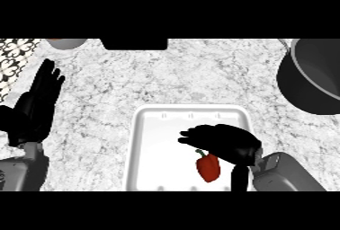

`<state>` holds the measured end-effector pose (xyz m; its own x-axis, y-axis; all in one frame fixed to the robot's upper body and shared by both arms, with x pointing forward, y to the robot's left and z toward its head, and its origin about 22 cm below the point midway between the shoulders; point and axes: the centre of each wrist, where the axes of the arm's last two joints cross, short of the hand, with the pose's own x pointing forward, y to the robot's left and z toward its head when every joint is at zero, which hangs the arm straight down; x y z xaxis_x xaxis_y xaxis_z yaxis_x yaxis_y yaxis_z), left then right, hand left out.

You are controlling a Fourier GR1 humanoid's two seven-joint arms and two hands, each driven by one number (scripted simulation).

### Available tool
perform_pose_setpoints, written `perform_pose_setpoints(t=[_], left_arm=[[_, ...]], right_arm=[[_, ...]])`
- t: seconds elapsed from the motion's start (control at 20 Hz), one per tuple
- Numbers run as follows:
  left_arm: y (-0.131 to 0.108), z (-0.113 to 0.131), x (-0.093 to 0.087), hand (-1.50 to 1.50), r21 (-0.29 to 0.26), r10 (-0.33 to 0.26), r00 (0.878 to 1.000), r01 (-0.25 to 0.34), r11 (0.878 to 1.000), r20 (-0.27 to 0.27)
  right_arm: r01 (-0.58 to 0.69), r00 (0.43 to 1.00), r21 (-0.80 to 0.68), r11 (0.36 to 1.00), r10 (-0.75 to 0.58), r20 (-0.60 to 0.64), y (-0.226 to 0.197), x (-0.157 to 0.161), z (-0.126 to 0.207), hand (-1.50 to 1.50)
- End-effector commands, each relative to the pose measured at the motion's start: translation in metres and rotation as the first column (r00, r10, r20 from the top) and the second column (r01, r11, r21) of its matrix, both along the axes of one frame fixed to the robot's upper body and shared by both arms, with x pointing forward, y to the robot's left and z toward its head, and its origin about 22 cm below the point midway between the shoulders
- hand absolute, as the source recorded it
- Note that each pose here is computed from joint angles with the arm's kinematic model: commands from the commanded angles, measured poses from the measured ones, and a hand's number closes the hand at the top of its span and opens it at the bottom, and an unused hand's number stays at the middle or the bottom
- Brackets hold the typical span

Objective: Pick the bell pepper from the tray and place it in the pot

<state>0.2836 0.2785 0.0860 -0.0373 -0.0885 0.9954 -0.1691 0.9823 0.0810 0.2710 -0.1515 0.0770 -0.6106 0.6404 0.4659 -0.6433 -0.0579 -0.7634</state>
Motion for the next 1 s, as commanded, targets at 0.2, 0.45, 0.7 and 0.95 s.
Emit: perform_pose_setpoints(t=[0.2, 0.45, 0.7, 0.95], left_arm=[[0.012, 0.016, -0.006, 0.0, 0.017, 0.014, 1.0, -0.014, 1.0, 0.016], [-0.001, 0.006, 0.007, 0.0, 0.002, 0.003, 1.0, -0.003, 1.0, 0.007], [0.012, -0.019, -0.008, 0.0, 0.01, 0.005, 1.0, -0.005, 1.0, -0.004], [0.008, -0.001, 0.003, 0.0, 0.011, 0.003, 1.0, -0.003, 1.0, -0.004]], right_arm=[[0.071, 0.996, -0.076, 0.995, -0.066, 0.066, 0.001, -0.021, -0.007, -1.5], [0.033, 0.999, -0.075, 0.997, -0.03, 0.043, 0.001, -0.006, -0.038, -1.5], [0.045, 0.998, -0.094, 0.995, -0.04, 0.05, -0.012, -0.002, -0.056, -1.5], [0.068, 0.997, -0.104, 0.992, -0.063, 0.051, 0.003, -0.006, -0.069, -1.5]])
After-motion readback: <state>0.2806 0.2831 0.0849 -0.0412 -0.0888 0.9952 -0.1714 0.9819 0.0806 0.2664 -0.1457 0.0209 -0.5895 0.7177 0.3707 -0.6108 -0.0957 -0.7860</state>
